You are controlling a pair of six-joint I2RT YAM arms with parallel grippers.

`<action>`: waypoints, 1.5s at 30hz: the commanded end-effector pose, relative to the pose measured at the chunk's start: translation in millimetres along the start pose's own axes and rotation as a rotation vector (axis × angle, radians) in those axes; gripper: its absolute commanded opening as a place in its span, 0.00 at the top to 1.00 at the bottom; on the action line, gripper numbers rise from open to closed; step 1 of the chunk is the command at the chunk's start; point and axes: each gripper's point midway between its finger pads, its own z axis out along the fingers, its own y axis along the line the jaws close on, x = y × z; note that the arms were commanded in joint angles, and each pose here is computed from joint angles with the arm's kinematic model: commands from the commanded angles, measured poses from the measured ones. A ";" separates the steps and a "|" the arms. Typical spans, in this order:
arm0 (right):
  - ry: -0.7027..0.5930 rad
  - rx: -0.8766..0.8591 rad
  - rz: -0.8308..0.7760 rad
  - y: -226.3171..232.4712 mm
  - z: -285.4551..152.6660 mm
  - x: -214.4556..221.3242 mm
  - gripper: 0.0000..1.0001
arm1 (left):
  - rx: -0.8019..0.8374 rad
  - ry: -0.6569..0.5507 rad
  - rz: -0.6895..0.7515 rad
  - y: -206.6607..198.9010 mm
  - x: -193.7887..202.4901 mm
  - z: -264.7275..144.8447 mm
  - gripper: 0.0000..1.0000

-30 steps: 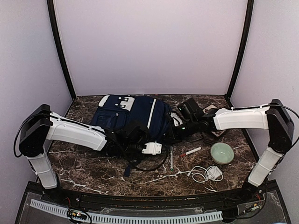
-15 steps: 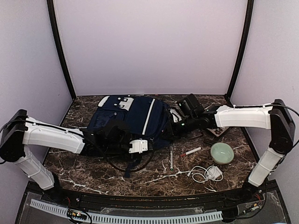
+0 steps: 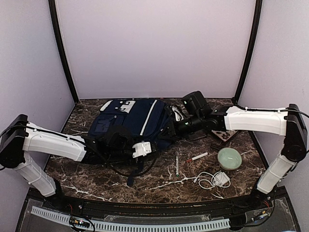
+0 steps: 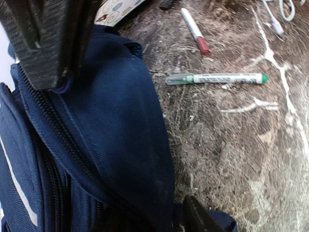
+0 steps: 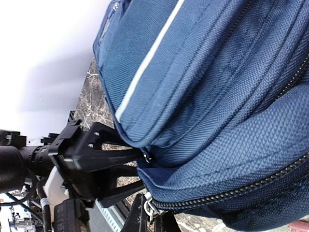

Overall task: Pack the student bag
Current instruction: Zip the student bag into the largest pocket of the bag.

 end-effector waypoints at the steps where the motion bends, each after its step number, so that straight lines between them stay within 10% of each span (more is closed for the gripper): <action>1: -0.167 -0.257 -0.156 84.9 -28.1 -48.2 1.00 | -0.115 -0.015 -0.005 28.7 -15.8 7.0 0.69; 4: -0.159 -0.205 -0.164 74.7 -28.2 -46.0 1.00 | -0.137 -0.006 -0.022 33.6 -15.9 7.8 1.00; 26: -0.016 0.701 -0.028 -203.6 -129.4 -67.6 1.00 | 0.124 0.157 -0.109 -22.1 38.9 -67.2 1.00; 35: 0.039 0.509 -0.094 -177.6 -81.9 -62.9 1.00 | -0.049 0.136 -0.412 25.0 56.3 -83.9 1.00; 40: 0.087 0.286 -0.118 -126.1 -26.5 -25.3 1.00 | -0.278 0.120 -0.753 93.5 91.4 -102.4 0.29; 45: 0.139 0.083 -0.176 -61.1 28.5 5.7 1.00 | -0.292 0.088 -0.857 98.7 89.7 -111.0 0.14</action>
